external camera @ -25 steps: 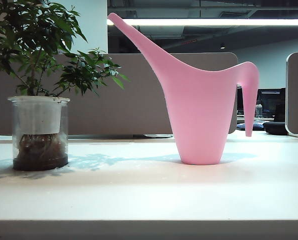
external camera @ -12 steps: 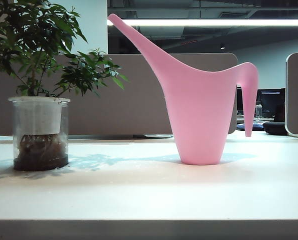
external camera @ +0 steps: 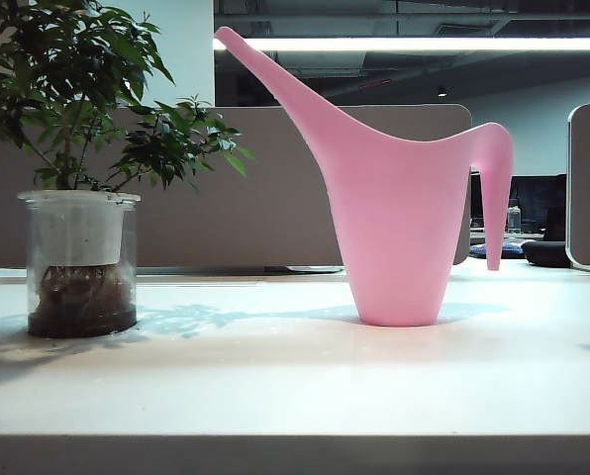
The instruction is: Pick up the watering can from the table, water the potted plant, and put the can back.
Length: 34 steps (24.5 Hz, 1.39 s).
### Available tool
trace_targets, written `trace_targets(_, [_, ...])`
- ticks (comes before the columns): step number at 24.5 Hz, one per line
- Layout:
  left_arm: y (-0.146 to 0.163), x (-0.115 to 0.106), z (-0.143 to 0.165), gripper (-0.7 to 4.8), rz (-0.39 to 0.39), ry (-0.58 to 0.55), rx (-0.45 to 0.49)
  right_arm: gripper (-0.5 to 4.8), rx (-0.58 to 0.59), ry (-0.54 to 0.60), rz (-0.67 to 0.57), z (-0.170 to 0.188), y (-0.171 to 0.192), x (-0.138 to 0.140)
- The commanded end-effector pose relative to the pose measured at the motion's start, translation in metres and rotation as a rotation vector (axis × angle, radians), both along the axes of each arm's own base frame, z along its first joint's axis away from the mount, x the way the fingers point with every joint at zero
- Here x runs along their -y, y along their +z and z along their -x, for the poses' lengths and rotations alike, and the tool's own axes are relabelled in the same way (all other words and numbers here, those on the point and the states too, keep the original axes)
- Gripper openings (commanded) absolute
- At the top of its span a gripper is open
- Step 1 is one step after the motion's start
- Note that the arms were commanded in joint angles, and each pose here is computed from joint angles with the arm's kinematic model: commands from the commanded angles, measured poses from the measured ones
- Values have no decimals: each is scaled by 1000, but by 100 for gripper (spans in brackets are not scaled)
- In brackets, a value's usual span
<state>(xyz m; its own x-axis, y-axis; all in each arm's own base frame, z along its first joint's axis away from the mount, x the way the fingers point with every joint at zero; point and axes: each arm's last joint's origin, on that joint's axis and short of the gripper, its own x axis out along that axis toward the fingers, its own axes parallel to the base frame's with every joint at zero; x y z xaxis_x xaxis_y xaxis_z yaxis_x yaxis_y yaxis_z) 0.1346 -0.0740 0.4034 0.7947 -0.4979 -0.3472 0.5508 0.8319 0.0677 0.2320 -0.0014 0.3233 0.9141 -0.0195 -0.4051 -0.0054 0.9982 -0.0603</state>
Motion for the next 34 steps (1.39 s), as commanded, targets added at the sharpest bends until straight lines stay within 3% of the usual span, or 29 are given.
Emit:
trace_targets(1, [2,8,5,-5,-45,-44,49,146,-36,19,-10,-19,-13,-1])
trace_targets(6, [3,11,7,-5,-50,-48,60,305,-147,89,-54,-47,-45,-3])
trace_targets(8, [4,11,7,-5,-45,-48,69,398,-167,113,-59,-62,-60,-4])
trace_targets(10, [5,11,6,-5,-42,-48,74,434,-156,150,-65,-72,-69,-5])
trace_targets(16, [5,11,6,-5,-42,-48,77,434,-64,253,-99,-102,-91,-7])
trace_targets(21, [5,11,6,-5,-88,-67,107,433,21,274,-95,-123,-110,-8])
trace_targets(30, [5,11,6,-5,-86,-67,107,431,110,344,-109,-138,-125,-10])
trace_targets(32, [6,10,7,-5,-15,-31,72,431,147,347,-103,-139,-122,-10])
trace_targets(34, [7,6,8,-5,-6,72,78,431,173,347,-98,-139,-119,-10])
